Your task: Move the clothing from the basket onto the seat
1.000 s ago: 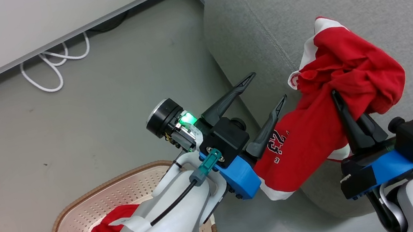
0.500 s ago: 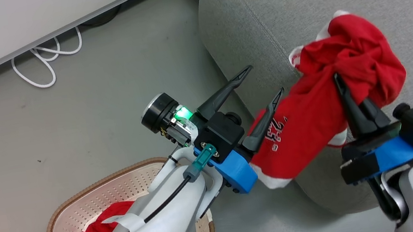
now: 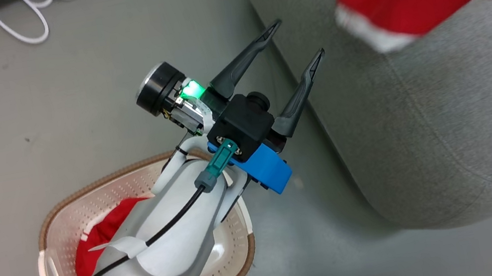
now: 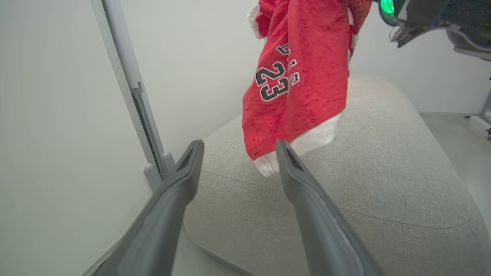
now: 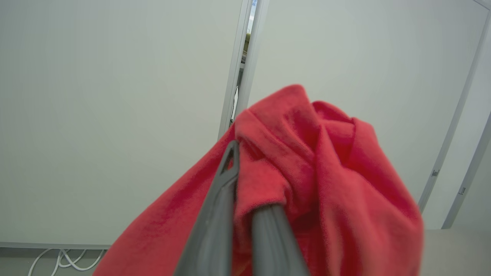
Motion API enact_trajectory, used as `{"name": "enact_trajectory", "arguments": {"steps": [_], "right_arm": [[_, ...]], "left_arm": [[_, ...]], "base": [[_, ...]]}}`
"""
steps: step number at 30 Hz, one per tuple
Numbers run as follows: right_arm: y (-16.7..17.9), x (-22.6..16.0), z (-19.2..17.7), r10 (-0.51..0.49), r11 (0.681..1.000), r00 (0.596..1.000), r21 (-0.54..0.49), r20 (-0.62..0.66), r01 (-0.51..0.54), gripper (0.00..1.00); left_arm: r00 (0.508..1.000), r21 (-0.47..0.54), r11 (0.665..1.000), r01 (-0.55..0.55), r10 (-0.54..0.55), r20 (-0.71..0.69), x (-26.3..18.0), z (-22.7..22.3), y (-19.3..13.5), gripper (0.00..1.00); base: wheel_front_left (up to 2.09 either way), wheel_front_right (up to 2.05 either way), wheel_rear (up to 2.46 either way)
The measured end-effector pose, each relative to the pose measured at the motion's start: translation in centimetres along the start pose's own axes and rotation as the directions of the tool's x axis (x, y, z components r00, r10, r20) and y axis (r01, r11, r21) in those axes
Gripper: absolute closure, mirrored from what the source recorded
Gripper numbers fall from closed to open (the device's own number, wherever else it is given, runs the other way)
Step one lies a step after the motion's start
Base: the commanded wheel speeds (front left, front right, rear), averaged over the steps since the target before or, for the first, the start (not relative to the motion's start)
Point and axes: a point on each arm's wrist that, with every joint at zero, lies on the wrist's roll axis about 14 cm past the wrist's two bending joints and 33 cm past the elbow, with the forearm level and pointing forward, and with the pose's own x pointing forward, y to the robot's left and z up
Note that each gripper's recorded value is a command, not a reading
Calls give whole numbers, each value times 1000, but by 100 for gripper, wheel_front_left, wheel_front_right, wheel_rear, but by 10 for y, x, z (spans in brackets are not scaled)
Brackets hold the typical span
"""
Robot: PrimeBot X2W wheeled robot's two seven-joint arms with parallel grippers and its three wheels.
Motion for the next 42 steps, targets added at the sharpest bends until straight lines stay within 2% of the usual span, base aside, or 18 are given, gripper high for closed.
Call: {"name": "enact_trajectory", "arguments": {"steps": [5, 10, 13, 16, 18, 23, 26, 35, 36, 37, 38, 42], "right_arm": [[-30, 42, 15, -34, 994, 995, -97, 94, 44, 100], [-61, 76, 24, -74, 976, 983, -191, 169, 107, 100], [-76, 95, 8, -100, 962, 981, -234, 167, 138, 100], [-84, 102, -6, -129, 960, 980, -230, 152, 162, 100], [-88, 106, -29, -156, 961, 981, -210, 114, 177, 100], [-78, 100, -110, -153, 966, 985, -222, -84, 131, 100], [-89, 84, -143, -218, 966, 961, -178, -168, 188, 100], [-98, 24, -212, -281, 959, 873, -152, -399, 239, 100], [-98, 21, -214, -283, 959, 868, -148, -409, 243, 87], [-97, 20, -214, -283, 959, 867, -143, -411, 245, 50], [-96, 19, -213, -283, 959, 867, -139, -410, 247, 0], [-97, 4, -207, -308, 950, 858, -91, -410, 298, 0]], "left_arm": [[1000, -8, 1000, -16, 16, -7, 0, -21, 17, 0], [999, -19, 999, -36, 35, -16, -2, -44, 35, 0], [997, -39, 998, -57, 55, -52, -9, -72, 47, 0], [996, -43, 997, -67, 64, -68, -13, -85, 53, 0], [994, -55, 996, -75, 70, -82, -16, -96, 56, 0], [990, -78, 993, -89, 80, -118, -25, -119, 58, 0], [988, -77, 993, -93, 83, -126, -29, -121, 59, 0], [986, -62, 991, -117, 108, -131, -33, -122, 68, 0], [986, -62, 991, -116, 107, -131, -32, -121, 68, 0], [986, -60, 992, -115, 106, -130, -32, -120, 68, 0], [986, -58, 992, -113, 105, -127, -31, -119, 67, 0], [988, -56, 992, -115, 108, -112, -30, -105, 64, 0]], "base": [[0, 0, 0], [0, 0, 0], [0, 0, 0], [0, 0, 0], [0, 0, 0], [0, 0, 0], [0, 0, 0], [0, 0, 0], [0, 0, 0], [0, 0, 0], [0, 0, 0], [0, 0, 0]]}}
